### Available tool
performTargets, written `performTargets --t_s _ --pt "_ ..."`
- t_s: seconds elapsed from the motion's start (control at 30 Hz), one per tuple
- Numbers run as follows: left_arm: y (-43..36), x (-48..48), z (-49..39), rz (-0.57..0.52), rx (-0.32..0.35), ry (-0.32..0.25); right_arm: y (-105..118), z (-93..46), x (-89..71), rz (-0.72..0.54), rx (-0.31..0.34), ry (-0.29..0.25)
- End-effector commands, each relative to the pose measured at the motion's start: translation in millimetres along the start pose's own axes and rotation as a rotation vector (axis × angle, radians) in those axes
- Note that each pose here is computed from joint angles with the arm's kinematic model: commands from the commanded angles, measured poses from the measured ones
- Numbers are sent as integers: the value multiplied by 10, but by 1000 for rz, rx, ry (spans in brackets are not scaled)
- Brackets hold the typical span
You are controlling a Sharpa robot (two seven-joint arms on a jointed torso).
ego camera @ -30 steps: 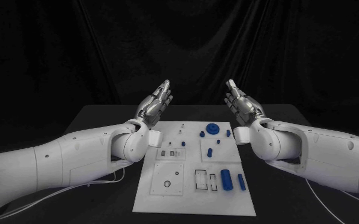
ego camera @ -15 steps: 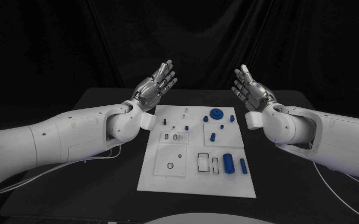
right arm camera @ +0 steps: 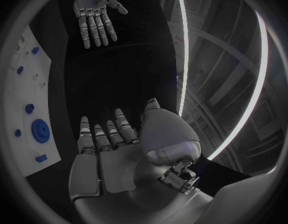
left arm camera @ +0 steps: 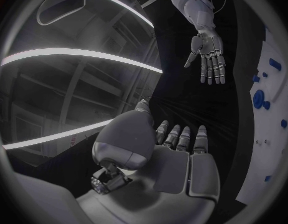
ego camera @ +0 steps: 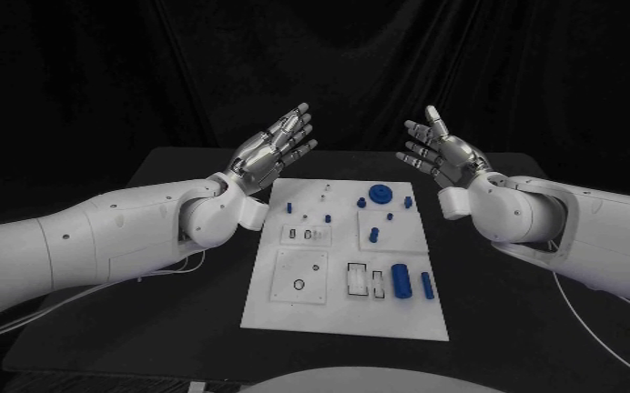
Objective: Assemble the parts on the task board
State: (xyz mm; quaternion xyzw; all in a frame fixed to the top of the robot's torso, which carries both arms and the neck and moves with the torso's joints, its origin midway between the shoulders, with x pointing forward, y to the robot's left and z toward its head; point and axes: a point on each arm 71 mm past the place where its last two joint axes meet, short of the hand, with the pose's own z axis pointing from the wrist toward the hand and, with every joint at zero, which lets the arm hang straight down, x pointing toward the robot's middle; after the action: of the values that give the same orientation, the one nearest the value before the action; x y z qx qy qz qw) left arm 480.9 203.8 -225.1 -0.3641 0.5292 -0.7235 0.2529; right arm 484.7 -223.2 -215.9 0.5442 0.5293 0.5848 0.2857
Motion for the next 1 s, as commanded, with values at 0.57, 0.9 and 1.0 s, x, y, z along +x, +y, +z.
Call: performTargets --t_s 0.57,0.9,1.0 --pt "-309 -104 -301 39 129 -36 612 23 179 -424 157 180" --pt "-467 -155 -343 85 141 -24 910 60 260 -1162 -19 174" --pt "-492 -166 -353 93 137 -22 958 71 328 -1447 -113 193"
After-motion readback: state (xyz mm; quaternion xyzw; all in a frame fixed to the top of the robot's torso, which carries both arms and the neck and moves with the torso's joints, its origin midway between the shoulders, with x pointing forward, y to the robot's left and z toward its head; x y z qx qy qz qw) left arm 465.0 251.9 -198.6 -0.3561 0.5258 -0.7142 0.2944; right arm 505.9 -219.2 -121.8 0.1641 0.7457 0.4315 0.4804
